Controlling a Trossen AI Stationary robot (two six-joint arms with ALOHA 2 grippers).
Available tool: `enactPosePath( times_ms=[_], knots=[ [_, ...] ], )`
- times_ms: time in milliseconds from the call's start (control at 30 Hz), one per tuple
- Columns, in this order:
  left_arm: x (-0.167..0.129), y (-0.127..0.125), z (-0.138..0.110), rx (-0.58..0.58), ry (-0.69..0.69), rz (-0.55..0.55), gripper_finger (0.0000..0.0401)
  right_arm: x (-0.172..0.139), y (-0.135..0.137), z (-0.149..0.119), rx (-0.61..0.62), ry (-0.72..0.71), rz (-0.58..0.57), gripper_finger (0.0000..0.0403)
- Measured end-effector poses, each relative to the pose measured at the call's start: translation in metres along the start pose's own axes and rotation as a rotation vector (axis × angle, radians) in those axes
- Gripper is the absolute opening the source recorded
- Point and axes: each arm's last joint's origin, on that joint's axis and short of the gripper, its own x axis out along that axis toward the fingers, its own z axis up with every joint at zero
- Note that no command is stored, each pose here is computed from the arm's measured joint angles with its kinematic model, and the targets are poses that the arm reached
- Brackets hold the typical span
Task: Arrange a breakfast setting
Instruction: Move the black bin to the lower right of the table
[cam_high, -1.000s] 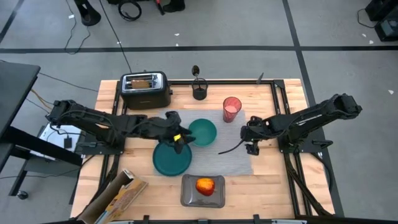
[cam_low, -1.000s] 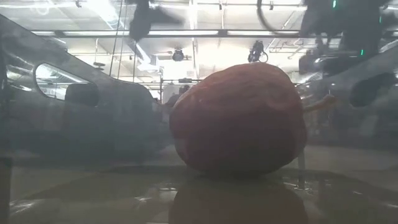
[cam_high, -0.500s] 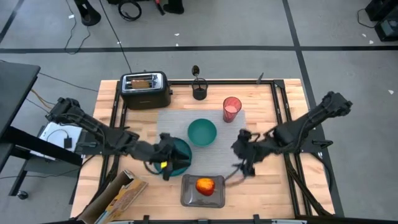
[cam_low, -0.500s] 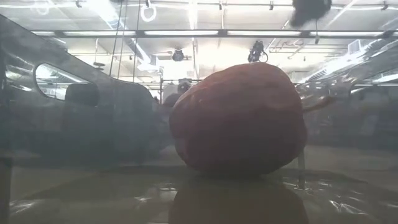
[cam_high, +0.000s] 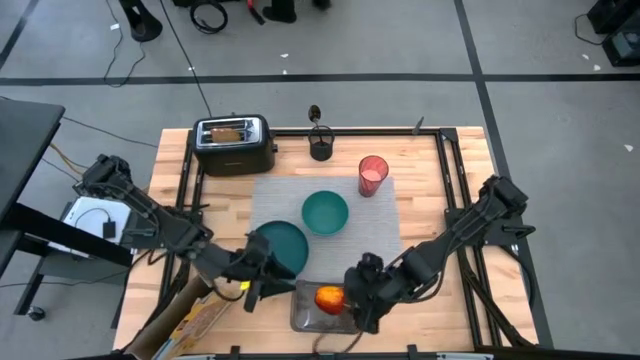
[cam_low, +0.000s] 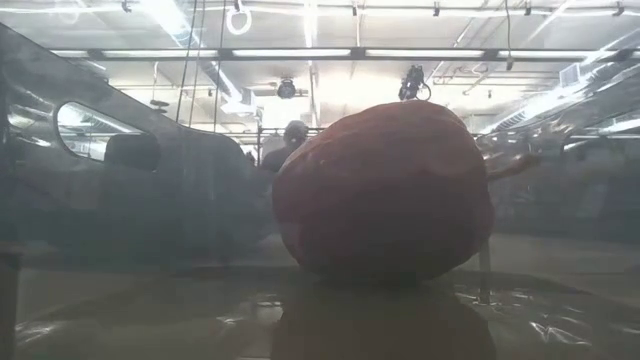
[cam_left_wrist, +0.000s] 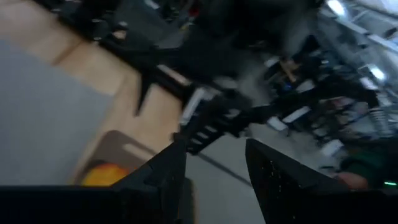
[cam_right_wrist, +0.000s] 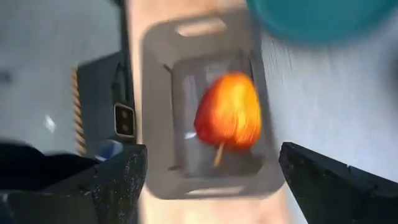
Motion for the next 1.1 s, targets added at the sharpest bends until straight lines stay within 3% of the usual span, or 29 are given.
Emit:
enactPosePath(
  times_ms=[67,167,300,500,767,1100],
  knots=[
    [-0.002,-0.006,-0.001,-0.014,-0.019,-0.032,0.0173,0.004,0.000,-0.004,0.256,0.055,-0.019,0.0361],
    [-0.005,-0.009,-0.005,-0.017,-0.032,-0.016,0.0173,0.009,-0.001,-0.015,0.528,0.105,-0.092,0.0351],
    [-0.007,-0.012,-0.008,-0.004,-0.055,-0.006,0.0173,0.020,-0.002,-0.030,0.751,0.194,-0.202,0.0336],
    [-0.008,-0.015,-0.009,0.094,-0.016,-0.054,0.0173,0.047,-0.010,-0.025,1.011,0.167,-0.289,0.0307],
    [-0.008,-0.018,-0.011,0.157,0.035,-0.140,0.0173,0.078,-0.036,-0.008,1.151,0.169,-0.381,0.0242],
    [-0.009,-0.020,-0.010,0.208,0.047,-0.182,0.0173,0.092,-0.033,-0.023,1.151,0.255,-0.455,0.0164]
  ],
)
